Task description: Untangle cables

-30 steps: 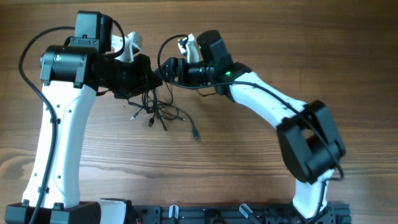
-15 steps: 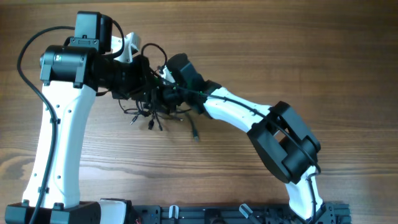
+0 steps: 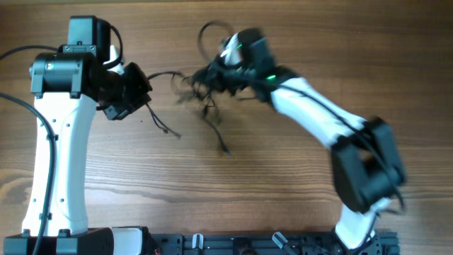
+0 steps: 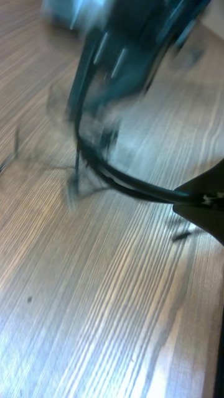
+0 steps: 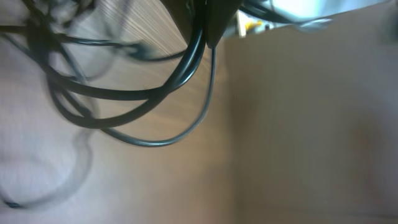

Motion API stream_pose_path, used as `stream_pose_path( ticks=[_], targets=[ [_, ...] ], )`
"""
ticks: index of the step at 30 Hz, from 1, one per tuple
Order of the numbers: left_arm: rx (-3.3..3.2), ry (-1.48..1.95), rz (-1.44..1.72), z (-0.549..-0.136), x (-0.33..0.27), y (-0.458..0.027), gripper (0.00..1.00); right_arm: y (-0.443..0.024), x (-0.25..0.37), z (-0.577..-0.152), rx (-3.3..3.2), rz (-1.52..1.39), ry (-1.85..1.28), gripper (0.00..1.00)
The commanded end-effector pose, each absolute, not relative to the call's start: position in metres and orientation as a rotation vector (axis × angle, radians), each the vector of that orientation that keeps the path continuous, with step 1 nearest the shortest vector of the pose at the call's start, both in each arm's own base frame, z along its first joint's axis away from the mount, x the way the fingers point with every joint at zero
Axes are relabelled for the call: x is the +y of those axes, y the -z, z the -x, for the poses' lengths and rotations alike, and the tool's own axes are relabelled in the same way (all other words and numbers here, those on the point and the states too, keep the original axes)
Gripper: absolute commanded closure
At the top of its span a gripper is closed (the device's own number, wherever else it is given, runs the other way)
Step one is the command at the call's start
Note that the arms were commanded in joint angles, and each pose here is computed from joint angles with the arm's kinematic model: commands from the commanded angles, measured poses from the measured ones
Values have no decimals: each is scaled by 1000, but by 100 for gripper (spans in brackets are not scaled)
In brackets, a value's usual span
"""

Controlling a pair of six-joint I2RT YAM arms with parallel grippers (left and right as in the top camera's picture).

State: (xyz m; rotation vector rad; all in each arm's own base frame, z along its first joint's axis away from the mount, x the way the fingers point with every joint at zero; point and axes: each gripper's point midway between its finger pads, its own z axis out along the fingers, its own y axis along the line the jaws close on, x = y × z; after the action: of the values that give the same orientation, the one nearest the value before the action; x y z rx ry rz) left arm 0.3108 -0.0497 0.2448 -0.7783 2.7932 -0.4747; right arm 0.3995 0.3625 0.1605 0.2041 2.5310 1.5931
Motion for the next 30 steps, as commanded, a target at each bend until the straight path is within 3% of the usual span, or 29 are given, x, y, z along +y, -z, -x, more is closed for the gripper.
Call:
stream_pose_path(
  ticks=[1, 7, 9, 12, 17, 20, 25, 27, 30],
  targets=[
    [2761, 411, 884, -314, -36, -242, 96, -299, 323, -388, 2200, 41, -1617, 96],
    [2687, 400, 1016, -321, -31, -243, 96, -423, 291, -331, 1869, 247, -1605, 96],
    [2638, 135, 1073, -319, 2, -238, 96, -462, 270, -317, 1736, 280, -1581, 96],
    [2638, 70, 1113, -317, 9, -233, 96, -480, 233, -327, 1671, 186, -1463, 96],
    [2571, -68, 1261, -316, 42, -226, 96, -402, 155, -377, 1925, -298, -1081, 96],
    [2536, -86, 1388, -315, 58, -218, 96, -352, 102, -383, 2034, -576, -774, 96],
    [2651, 210, 1297, -330, 25, -211, 96, -335, 101, -374, 2134, -396, -648, 96],
    [2736, 509, 987, -345, -10, -220, 96, -313, 97, -366, 2230, -374, -575, 96],
    [2664, 591, 1071, -356, -10, -226, 96, -253, 89, -342, 2502, -384, -441, 96]
  ],
)
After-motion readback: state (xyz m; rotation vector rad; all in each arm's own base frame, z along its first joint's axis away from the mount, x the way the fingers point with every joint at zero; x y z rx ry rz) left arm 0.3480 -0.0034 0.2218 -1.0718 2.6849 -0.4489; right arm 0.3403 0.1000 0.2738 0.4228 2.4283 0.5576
